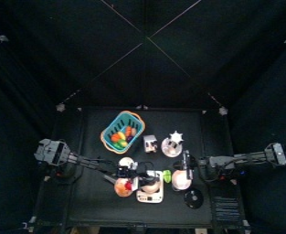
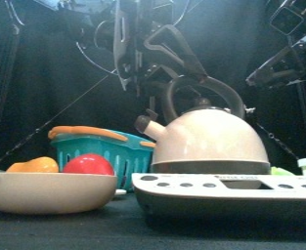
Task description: Grab kettle and place on stove
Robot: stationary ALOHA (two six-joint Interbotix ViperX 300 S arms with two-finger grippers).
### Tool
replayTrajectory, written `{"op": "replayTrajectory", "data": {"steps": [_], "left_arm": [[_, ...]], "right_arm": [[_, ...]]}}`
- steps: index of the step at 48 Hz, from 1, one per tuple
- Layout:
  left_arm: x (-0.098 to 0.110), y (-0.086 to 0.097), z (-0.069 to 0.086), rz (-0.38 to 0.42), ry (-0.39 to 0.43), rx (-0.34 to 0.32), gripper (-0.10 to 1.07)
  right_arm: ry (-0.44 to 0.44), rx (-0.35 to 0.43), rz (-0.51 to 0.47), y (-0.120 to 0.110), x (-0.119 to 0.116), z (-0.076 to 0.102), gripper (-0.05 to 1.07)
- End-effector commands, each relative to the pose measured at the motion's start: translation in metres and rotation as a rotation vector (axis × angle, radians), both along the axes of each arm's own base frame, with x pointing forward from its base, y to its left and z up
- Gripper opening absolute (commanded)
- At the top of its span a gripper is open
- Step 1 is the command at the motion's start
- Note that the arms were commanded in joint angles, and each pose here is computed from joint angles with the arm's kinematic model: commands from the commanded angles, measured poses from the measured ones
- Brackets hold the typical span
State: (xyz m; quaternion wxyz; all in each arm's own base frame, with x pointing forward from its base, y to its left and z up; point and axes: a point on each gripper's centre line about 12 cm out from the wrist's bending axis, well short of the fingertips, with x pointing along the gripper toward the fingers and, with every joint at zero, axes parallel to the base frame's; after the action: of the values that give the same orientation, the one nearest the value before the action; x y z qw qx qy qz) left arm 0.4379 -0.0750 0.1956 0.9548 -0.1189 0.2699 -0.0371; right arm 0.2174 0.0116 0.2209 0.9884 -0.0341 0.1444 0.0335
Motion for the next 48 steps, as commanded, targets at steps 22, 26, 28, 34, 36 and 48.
{"op": "replayTrajectory", "data": {"steps": [22,26,28,34,36,48], "left_arm": [[0.000,0.007,0.023,0.006,-0.114,0.031,0.76],[-0.002,0.008,0.023,0.002,-0.129,0.042,0.76],[-0.003,0.008,0.024,0.003,-0.136,0.044,0.76],[-0.007,0.009,0.027,0.009,-0.161,0.042,0.76],[-0.008,0.010,0.029,0.012,-0.175,0.043,0.76],[-0.013,0.011,0.030,0.020,-0.189,0.040,0.76]], "right_arm": [[-0.006,-0.002,0.002,0.000,0.001,0.002,0.03],[-0.002,-0.004,0.001,0.000,0.001,0.000,0.03],[-0.002,-0.003,0.002,0.000,0.001,0.000,0.03],[0.023,-0.003,0.003,0.001,0.000,-0.002,0.03],[0.029,-0.002,0.003,0.001,0.000,-0.002,0.03],[0.019,0.017,0.007,0.004,0.004,0.008,0.03]]}}
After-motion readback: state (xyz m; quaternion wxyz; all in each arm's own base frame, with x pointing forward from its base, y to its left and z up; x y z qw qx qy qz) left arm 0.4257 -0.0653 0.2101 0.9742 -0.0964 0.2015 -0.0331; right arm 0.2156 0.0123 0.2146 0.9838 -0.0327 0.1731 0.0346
